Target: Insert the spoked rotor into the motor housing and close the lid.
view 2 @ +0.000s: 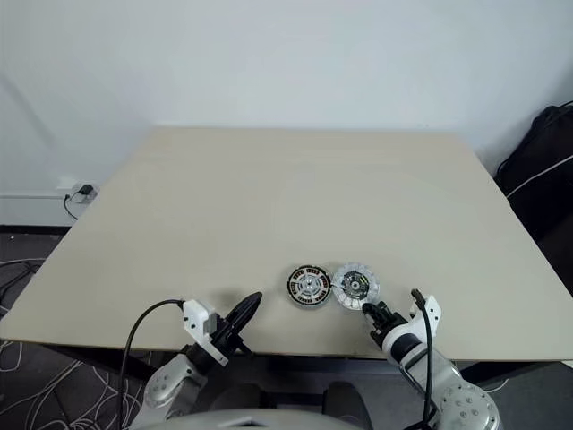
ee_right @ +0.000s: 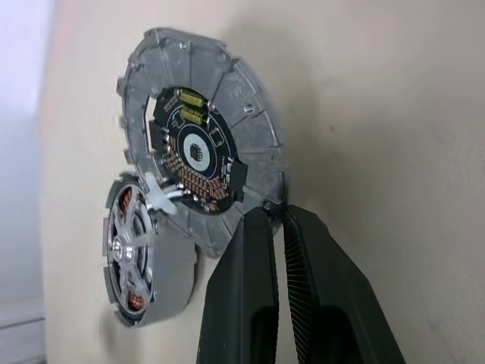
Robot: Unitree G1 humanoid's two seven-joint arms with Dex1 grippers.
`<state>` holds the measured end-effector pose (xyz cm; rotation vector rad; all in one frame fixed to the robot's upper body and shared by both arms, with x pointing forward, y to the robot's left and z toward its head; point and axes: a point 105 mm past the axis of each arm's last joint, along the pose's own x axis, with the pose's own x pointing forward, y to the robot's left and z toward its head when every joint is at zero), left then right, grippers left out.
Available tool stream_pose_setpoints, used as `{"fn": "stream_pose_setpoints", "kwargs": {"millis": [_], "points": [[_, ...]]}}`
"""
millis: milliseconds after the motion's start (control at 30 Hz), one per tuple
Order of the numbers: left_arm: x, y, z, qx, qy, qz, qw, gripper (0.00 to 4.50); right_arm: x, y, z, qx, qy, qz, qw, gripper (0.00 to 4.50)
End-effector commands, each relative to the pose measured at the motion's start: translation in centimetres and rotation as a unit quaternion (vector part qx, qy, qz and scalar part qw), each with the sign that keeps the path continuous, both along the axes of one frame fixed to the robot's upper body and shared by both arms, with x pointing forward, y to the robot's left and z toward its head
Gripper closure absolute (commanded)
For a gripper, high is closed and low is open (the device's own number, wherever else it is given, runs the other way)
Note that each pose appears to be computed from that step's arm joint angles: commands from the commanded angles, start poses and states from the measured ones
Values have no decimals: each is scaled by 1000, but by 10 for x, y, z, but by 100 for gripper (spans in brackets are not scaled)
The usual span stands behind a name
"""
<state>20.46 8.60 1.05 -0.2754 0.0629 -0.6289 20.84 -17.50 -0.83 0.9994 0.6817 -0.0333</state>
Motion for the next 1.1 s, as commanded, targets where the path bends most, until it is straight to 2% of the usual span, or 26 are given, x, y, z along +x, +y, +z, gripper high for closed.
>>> {"fn": "stream_pose_setpoints", "kwargs": {"millis": [33,400,533,733,900,1100], "points": [[3,-5,11,-2,-19,1,1000,450,11,33,30,-24,-83,81,993,446],[4,-1,15,18,-26,14,999,450,21,56,63,-123,-197,164,959,446],[6,1,12,29,-28,24,999,450,21,62,66,-197,-225,206,932,446],[6,0,8,32,-22,31,999,450,16,65,56,-290,-239,269,887,446],[6,-3,13,30,-23,33,999,450,16,57,51,-309,-228,275,881,446],[5,-8,21,24,-24,30,999,450,24,65,73,-312,-271,275,868,446]]}}
